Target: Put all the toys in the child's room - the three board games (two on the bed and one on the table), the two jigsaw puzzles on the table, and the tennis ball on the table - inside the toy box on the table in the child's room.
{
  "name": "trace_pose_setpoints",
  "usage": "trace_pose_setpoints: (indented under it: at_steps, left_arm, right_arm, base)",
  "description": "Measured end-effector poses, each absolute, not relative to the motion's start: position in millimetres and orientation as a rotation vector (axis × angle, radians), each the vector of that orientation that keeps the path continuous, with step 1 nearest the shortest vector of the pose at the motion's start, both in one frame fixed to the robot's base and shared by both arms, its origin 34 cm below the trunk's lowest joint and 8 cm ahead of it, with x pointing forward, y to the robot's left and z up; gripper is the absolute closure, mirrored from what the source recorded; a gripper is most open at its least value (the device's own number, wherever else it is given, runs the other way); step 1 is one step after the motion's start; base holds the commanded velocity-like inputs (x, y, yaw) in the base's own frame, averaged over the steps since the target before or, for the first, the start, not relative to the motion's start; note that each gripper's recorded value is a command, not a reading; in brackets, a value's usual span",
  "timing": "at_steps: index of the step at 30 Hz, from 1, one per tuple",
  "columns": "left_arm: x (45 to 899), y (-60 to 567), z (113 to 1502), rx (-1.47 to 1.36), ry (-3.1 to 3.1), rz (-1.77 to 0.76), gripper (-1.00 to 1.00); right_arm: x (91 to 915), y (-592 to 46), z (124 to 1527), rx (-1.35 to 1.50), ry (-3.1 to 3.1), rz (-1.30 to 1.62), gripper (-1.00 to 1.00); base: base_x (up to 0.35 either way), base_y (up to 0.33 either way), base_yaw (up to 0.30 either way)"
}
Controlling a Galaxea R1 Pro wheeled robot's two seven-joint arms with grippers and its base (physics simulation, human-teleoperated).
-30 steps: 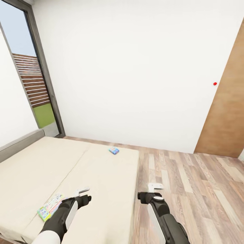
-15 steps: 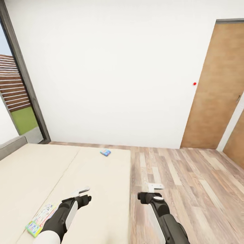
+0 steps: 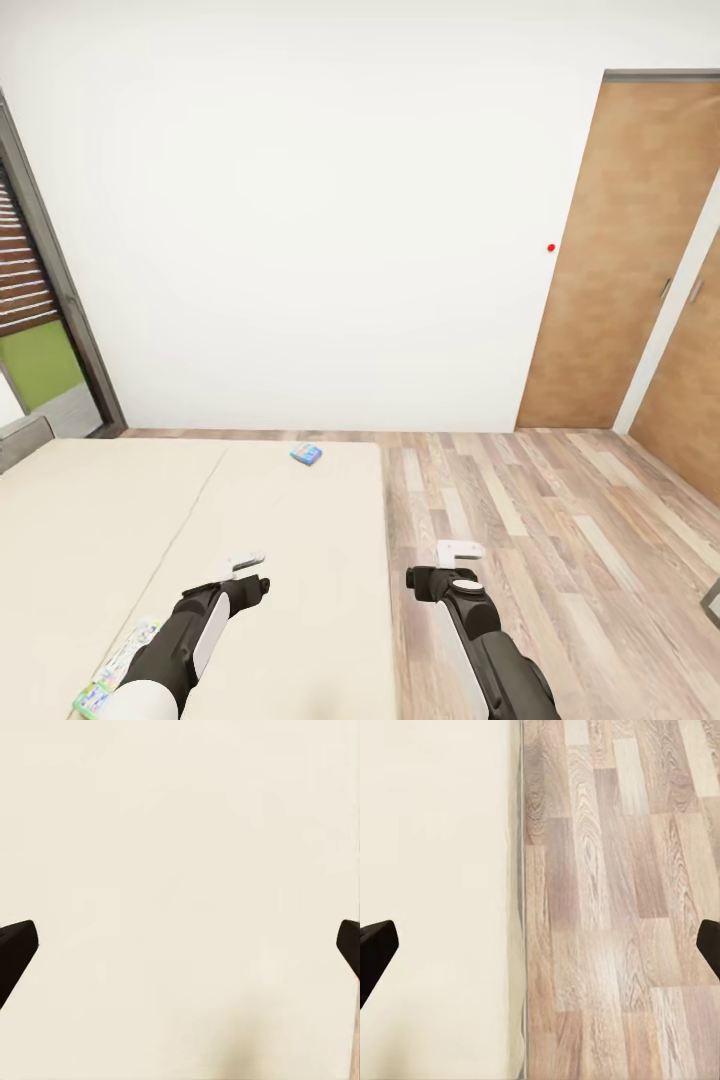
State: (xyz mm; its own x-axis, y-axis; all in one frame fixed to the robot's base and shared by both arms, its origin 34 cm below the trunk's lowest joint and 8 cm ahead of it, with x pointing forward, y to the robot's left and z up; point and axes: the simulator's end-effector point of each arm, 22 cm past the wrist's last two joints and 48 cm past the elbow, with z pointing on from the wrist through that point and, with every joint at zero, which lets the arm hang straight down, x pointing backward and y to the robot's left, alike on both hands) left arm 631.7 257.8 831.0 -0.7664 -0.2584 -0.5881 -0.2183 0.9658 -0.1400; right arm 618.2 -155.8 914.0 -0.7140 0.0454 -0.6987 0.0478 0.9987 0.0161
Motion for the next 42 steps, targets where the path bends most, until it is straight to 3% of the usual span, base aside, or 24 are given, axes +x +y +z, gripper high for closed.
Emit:
trace_pose_setpoints:
  at_steps: [42]
  left_arm:
    - [631.9,257.9,831.4,-0.334,2.471,-0.083,-1.00]
  right_arm:
    - [618.1,-155.3,914.3,0.062,2.366,-0.004,-1.00]
  base:
    - [0.009,0.284,-0.001]
